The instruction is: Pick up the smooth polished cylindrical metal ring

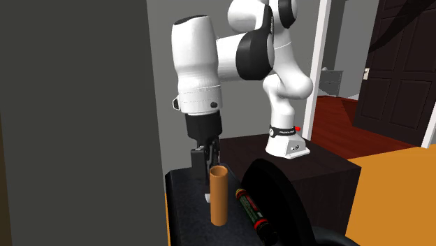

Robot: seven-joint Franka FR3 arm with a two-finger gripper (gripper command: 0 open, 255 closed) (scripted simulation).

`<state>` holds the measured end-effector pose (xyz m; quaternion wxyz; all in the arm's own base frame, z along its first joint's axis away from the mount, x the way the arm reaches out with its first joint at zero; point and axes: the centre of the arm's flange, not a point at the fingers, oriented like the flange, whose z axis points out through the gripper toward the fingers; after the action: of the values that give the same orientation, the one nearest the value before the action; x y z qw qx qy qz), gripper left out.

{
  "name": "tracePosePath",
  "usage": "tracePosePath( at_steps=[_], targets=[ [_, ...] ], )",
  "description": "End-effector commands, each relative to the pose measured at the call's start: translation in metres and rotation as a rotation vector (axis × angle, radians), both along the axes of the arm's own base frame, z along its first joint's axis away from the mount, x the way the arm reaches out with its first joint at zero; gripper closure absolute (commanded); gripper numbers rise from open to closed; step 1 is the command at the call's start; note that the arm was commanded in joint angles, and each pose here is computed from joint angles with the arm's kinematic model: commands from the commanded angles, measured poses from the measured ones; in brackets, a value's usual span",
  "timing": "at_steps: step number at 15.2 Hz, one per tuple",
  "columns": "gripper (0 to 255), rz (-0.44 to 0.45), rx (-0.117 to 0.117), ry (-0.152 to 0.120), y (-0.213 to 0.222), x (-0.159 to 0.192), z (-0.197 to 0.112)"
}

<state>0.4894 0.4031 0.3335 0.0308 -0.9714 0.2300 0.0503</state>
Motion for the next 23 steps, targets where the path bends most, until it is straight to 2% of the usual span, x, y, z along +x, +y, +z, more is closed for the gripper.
tracePosePath(
  at_steps=[1,5,8,9,18,23],
  targets=[
    [0,-0.003,-0.001,0.000,0.003,0.003,-0.011],
    [0,-0.003,-0.001,0.000,0.003,0.003,-0.032],
    [0,-0.003,-0.001,0.000,0.003,0.003,-0.035],
    [255,-0.003,-0.001,0.000,0.003,0.003,-0.035],
    [255,-0.003,-0.001,0.000,0.003,0.003,-0.035],
    [255,-0.003,-0.001,0.000,0.003,0.003,-0.009]
  ],
)
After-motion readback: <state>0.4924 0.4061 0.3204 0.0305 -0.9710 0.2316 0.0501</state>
